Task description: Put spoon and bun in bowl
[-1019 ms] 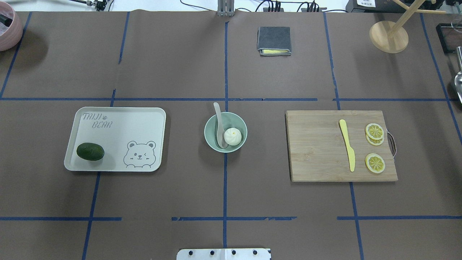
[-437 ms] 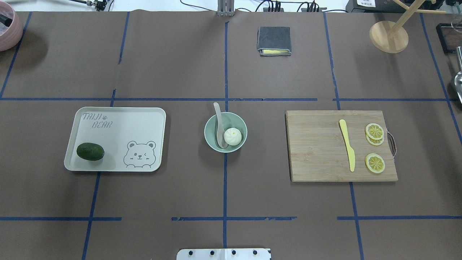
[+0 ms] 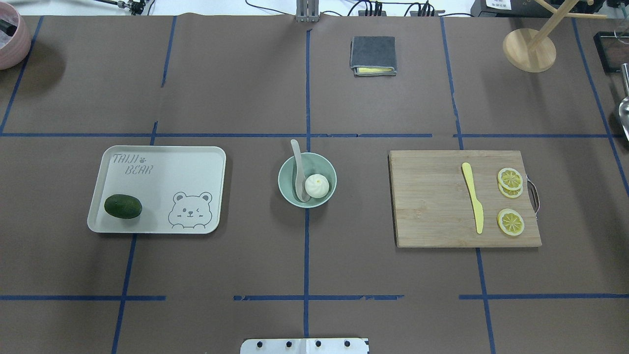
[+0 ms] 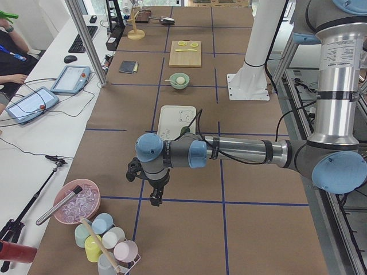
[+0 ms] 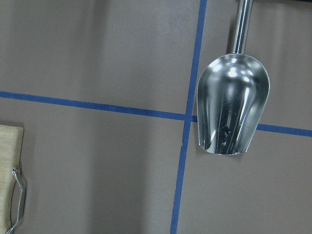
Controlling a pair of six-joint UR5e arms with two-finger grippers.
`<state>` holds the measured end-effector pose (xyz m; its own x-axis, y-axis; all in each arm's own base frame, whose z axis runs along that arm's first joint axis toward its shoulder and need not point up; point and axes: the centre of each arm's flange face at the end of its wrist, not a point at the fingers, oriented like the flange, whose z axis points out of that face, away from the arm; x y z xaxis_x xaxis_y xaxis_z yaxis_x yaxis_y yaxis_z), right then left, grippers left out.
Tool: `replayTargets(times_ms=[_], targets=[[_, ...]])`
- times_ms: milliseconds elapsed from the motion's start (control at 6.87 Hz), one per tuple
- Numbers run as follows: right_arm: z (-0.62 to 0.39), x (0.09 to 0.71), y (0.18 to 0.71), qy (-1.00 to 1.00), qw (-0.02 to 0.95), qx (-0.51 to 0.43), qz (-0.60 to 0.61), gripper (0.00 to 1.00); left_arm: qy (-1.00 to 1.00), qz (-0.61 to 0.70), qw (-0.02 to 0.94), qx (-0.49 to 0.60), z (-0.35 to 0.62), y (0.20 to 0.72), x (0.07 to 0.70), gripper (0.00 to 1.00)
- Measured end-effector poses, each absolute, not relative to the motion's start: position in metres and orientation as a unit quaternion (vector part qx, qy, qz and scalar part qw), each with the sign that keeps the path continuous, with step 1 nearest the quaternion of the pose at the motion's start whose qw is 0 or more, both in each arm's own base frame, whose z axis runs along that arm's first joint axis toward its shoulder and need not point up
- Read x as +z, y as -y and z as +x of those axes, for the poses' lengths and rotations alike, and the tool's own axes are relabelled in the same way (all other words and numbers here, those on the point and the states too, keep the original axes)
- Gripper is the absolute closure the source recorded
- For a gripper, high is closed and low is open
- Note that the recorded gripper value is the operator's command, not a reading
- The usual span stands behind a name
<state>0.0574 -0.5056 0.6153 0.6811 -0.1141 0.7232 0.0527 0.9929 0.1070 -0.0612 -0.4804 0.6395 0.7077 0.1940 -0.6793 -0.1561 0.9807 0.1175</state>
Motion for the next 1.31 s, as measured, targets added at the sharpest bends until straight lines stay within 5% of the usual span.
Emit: replayTargets(times_ms=[1311], targets=[[0.0575,0.6134,0.5054,0.403,0.913,-0.046,0.04,0.0,-0.371,0.007,0.929,0.01,-0.069,0.4813,0.6363,0.0]])
